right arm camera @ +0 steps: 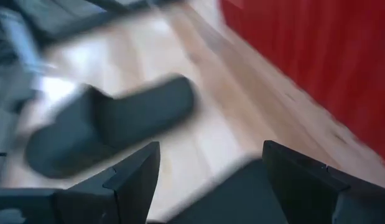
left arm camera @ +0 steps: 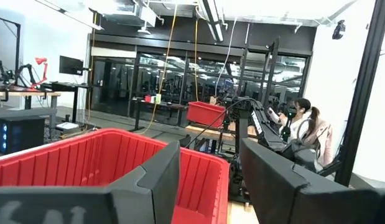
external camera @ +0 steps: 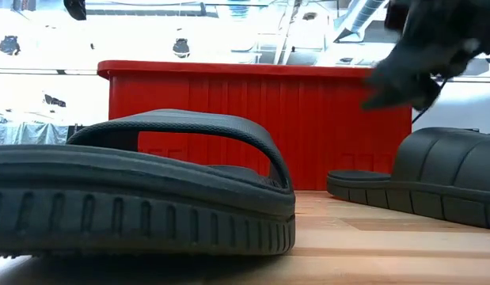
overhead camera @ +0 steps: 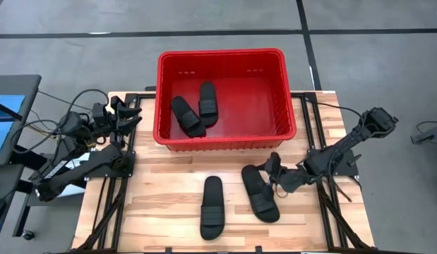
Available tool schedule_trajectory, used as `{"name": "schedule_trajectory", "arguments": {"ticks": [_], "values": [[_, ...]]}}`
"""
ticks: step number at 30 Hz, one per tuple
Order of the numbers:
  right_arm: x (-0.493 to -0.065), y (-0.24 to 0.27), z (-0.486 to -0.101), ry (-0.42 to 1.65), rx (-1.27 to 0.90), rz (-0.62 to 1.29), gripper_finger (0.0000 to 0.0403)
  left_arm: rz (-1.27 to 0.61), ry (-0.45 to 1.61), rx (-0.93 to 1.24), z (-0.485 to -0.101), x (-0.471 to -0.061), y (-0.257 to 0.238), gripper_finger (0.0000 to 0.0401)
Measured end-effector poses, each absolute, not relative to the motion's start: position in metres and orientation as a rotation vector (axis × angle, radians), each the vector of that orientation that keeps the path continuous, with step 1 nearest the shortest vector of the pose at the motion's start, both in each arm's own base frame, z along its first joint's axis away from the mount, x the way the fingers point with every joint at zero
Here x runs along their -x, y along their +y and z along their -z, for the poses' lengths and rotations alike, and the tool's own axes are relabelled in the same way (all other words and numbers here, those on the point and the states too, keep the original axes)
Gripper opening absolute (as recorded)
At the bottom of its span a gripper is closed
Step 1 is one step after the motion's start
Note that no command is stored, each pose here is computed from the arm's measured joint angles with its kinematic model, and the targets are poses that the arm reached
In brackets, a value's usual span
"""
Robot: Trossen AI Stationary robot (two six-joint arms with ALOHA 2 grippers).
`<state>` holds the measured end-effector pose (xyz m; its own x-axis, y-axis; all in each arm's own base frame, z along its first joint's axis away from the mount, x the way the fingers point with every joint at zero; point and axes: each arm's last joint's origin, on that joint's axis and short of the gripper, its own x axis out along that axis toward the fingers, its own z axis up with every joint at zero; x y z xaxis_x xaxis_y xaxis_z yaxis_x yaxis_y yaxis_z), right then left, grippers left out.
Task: Pick and place slides into bin
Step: Put the black slide into the red container
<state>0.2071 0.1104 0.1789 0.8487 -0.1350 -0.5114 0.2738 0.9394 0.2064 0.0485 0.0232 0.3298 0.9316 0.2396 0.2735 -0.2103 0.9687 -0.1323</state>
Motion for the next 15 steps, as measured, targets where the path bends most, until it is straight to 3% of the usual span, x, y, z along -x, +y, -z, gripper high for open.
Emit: {"name": "schedule_trajectory", "arguments": {"ticks": [7,15], "values": [[-0.199,0.09,-0.162,0.683,-0.298,0.398,0.0276,-0.232,-0.278,0.09,-0.329,-0.049,0.023,0.0158],[-0.197,0.083,-0.158,0.768,-0.312,0.397,0.0276,-0.23,-0.248,0.109,-0.325,-0.05,0.024,0.0158]]}}
